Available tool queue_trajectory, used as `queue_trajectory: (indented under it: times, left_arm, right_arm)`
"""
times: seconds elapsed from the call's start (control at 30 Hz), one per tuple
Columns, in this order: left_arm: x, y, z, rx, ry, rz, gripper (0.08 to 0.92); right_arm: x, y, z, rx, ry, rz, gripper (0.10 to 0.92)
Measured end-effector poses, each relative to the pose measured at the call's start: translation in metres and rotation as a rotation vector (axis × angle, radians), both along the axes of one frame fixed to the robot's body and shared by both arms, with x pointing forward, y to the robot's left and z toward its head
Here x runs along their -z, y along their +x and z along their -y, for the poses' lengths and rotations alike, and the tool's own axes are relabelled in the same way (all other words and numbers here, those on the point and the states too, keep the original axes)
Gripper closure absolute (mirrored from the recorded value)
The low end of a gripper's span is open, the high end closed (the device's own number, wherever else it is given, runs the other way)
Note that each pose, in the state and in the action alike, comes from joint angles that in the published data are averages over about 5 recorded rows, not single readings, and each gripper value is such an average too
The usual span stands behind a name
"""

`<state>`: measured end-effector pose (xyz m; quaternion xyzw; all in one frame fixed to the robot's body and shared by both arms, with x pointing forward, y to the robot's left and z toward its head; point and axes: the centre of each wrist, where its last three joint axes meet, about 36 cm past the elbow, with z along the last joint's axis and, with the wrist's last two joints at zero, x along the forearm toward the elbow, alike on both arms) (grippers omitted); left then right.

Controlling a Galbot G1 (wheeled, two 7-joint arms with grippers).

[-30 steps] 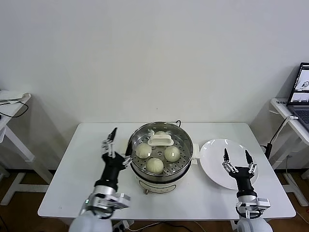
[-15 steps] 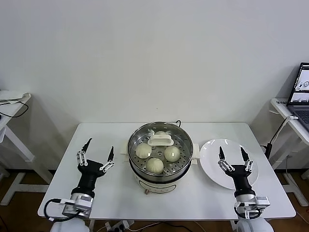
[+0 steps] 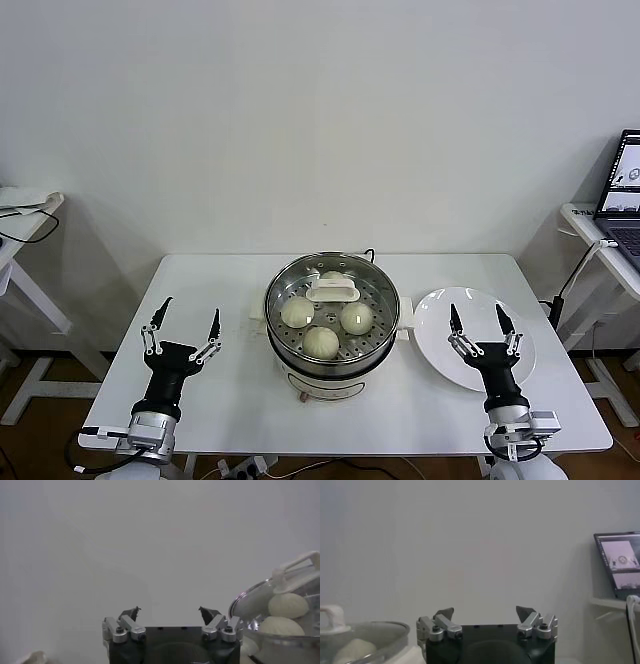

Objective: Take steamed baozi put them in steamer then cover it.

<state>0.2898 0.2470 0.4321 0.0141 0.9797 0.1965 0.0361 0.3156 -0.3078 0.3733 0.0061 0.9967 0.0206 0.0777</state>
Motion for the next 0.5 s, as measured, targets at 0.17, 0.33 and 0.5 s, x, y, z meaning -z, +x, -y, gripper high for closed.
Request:
queue_trajectory:
  times: [0.17, 0.33, 0.5]
  left_arm:
    - [0.0020, -0.0019, -0.0025, -0.002, -0.014, 0.001, 0.177]
    - [0.0050, -0.0026, -0.0056, -0.004, -0.022, -0.002, 0.177]
    - [0.0062, -0.0037, -0.0083, -0.002, -0.026, -0.004, 0.177]
  right_arm:
    - [-0.0034, -0.0034, -0.0013, -0.003, -0.004, -0.001, 0.200]
    - [-0.0059, -0.0053, -0.0024, -0.003, -0.006, -0.003, 0.200]
    - [-0.0074, -0.0063, -0.0026, -0.002, -0.007, -0.007, 0.200]
